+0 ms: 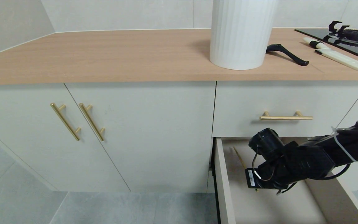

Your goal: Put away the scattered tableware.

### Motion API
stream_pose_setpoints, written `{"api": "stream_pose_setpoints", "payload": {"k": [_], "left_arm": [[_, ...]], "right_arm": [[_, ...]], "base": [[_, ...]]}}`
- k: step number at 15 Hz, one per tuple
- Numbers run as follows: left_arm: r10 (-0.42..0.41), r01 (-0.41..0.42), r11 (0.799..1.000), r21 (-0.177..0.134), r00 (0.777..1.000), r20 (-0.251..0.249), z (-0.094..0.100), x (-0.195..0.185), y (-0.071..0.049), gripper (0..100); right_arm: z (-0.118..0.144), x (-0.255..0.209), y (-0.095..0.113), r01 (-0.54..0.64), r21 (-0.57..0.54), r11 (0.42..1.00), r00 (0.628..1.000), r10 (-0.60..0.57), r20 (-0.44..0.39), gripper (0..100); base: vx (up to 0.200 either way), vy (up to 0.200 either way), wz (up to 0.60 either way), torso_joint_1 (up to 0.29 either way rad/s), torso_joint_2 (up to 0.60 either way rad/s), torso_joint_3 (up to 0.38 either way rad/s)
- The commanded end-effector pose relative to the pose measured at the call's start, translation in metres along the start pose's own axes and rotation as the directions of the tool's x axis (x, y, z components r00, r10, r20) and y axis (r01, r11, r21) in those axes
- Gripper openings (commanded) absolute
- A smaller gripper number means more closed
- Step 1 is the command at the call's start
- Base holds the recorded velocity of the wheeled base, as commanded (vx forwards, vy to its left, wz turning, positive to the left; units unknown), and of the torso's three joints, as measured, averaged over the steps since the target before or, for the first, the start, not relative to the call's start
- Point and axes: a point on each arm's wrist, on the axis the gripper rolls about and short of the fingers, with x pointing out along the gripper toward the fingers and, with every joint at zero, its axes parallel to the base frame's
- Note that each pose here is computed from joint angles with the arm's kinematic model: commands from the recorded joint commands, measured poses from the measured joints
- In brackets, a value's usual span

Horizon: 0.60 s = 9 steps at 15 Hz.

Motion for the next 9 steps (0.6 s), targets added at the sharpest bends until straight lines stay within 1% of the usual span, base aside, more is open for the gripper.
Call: {"api": "stream_pose_setpoints", "payload": {"k": [1,3,5,9], "left_arm": [[0.0,0.0,1.0,0.0,1.0,-0.001,0.0,0.0,0.0,100],[0.0,0.0,1.0,0.0,1.0,-0.001,0.0,0.0,0.0,100],[0.0,0.0,1.0,0.0,1.0,-0.001,0.0,0.0,0.0,100],[0.0,0.0,1.0,0.0,1.0,-0.001,0.0,0.0,0.0,100]], "right_arm": [[-0.002,0.019,0.002,0.025,0.007,1.0,1.0,-0.024,-0.015,0],[-0.005,0.028,0.001,0.041,0.003,0.999,0.999,-0.041,-0.027,0],[-0.011,0.042,0.0,0.061,-0.005,0.998,0.996,-0.061,-0.065,0],[-0.013,0.049,0.0,0.071,-0.008,0.997,0.994,-0.071,-0.08,0]], "base": [[0.0,0.0,0.0,0.0,0.0,0.0],[0.0,0.0,0.0,0.0,0.0,0.0],[0.0,0.0,0.0,0.0,0.0,0.0],[0.0,0.0,0.0,0.0,0.0,0.0]]}}
